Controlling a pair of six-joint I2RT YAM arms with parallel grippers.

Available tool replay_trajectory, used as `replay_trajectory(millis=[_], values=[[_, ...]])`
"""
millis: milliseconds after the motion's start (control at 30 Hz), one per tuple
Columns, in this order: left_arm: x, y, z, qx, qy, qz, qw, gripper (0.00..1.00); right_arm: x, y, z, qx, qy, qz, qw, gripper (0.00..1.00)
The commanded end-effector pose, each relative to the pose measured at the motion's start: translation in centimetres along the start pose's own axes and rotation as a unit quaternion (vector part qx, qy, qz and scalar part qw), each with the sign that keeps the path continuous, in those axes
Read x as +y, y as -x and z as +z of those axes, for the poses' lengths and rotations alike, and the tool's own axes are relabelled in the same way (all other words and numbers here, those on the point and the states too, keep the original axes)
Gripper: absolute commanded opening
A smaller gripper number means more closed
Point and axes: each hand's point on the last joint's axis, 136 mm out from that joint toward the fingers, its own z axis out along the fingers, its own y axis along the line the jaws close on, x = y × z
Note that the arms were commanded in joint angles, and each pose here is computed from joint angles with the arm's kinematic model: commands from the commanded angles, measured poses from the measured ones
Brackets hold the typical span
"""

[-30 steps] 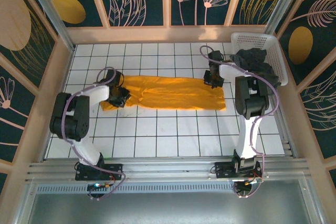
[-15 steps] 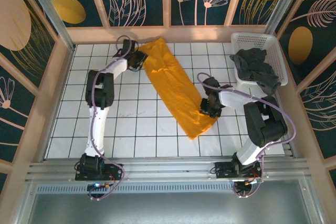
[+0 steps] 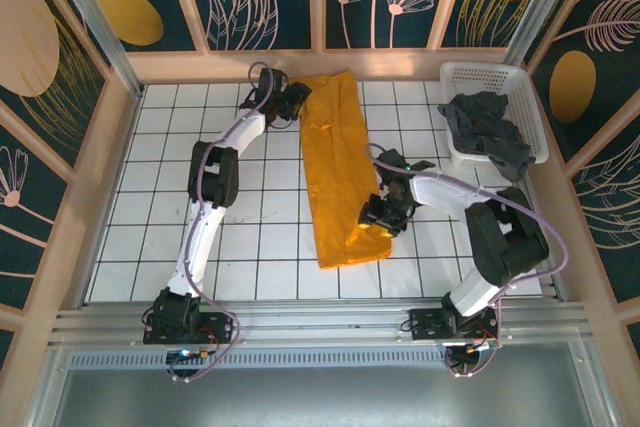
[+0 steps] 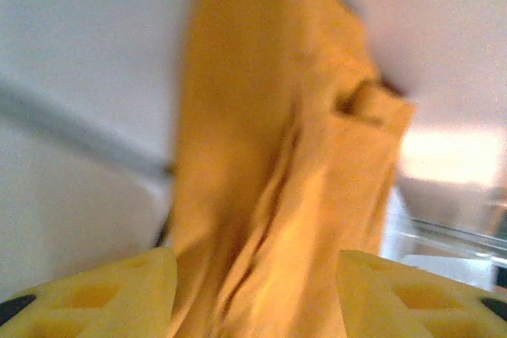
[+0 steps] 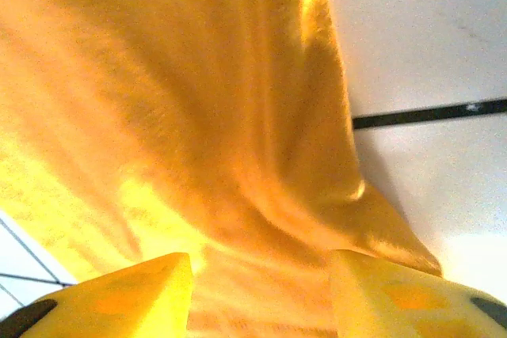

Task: Fold and stack the t-shirts

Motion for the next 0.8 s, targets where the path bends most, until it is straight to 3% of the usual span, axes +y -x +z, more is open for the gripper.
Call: replay_trajectory(millis=[0,167,300,433,500,567,600,667,767], values=[[-2.7,-1.7,-7.7,-0.019,0.022,0.075,0.997,0.57,-3.4,0.2,-1.5,-0.039,-0.069,-0.01,0.997,0.51],[5.4,-10.6,-13.0,0.085,0.133,0.133,0.978,0.56,-4.0,-1.2,0.7,-0.006,-0.074,-0.054,0.996,0.53],[10.2,-17.1,-17.8,0.17,0.169,0.158,0.958,0.56,-4.8,-3.6,2.4,0.043,-0.095,-0.073,0.992,0.52],[14.2,-22.6,-22.0,0.256,0.215,0.176,0.926,0.55,-4.9,-4.4,2.6,0.052,-0.081,-0.074,0.993,0.49],[15.0,-24.7,-23.4,0.291,0.219,0.184,0.913,0.55,-4.6,-4.6,3.0,0.061,-0.073,-0.074,0.993,0.36],[15.5,-26.8,-24.5,0.323,0.224,0.188,0.9,0.54,-4.4,-4.8,3.3,0.074,-0.066,-0.076,0.992,0.07],[15.6,-27.9,-24.8,0.341,0.221,0.183,0.895,0.54,-4.2,-5.0,3.4,0.079,-0.062,-0.078,0.992,0.01],[15.3,-30.2,-25.9,0.369,0.206,0.165,0.891,0.54,-3.4,-5.8,3.3,0.095,-0.039,-0.086,0.991,0.0],[17.0,-33.0,-27.1,0.396,0.224,0.147,0.878,0.54,-0.1,-8.1,2.7,0.144,0.05,-0.115,0.982,0.0]])
